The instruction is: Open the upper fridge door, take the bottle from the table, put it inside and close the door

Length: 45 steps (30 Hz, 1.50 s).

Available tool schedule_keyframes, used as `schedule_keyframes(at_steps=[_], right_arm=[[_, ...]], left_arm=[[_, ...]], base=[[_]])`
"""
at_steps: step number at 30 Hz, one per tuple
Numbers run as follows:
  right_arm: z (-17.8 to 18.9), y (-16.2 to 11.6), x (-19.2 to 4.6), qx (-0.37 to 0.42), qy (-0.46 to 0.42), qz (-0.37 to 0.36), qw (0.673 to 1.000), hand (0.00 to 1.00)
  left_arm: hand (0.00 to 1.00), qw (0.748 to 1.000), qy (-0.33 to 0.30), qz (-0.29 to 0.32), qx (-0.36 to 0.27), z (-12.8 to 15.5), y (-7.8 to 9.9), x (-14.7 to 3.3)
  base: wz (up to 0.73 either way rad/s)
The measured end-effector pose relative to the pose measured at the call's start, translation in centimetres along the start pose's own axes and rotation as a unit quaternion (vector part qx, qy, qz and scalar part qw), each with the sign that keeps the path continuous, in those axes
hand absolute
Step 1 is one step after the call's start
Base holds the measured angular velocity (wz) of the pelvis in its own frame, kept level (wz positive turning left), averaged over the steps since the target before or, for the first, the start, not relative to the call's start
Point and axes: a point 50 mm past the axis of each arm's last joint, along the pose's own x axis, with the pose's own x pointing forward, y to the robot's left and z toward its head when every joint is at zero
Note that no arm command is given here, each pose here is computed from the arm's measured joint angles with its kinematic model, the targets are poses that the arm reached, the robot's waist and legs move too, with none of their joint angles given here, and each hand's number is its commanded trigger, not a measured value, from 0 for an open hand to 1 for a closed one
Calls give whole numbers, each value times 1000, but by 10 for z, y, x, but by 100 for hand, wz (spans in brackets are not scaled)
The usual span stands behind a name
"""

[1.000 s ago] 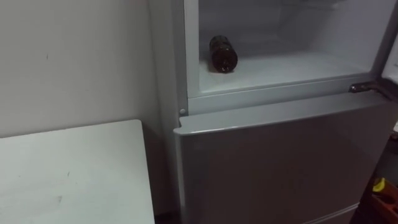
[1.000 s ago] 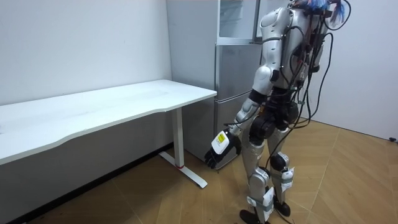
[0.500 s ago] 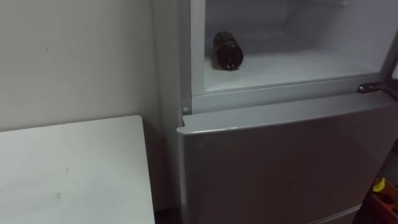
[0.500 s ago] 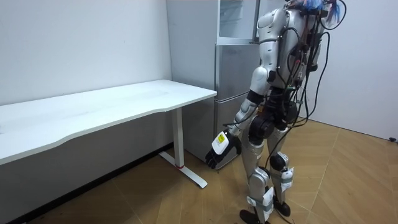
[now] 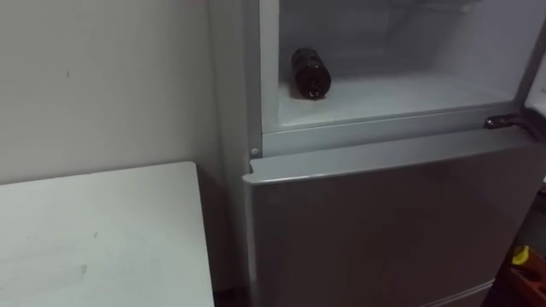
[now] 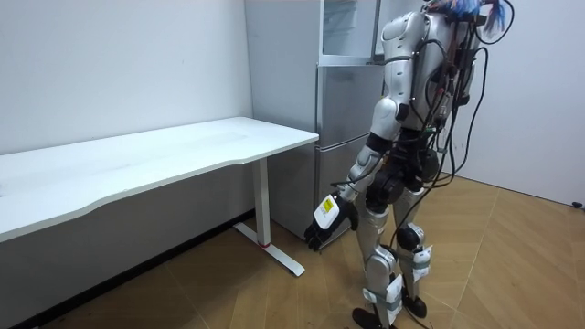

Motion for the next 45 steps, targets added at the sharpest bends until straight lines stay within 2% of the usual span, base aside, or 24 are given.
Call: schedule_keyframes(at_steps=[13, 31, 38, 45], right_arm=[[-8, 12, -15, -12, 32, 88, 996, 0], [-9, 12, -16, -15, 36, 96, 995, 0], [-7, 22, -20, -63, -14, 132, 989, 0], [-25, 32, -35, -99, 0, 180, 979, 0]], left_arm=[[0, 1000, 4, -1, 0, -3, -1, -1], [0, 1000, 6, 4, 1, -5, -1, -1], [0, 1000, 2, 5, 9, -4, -1, -1], [0, 1000, -10, 4, 16, 3, -1, 0]], base=[[0], [0], [0], [0]])
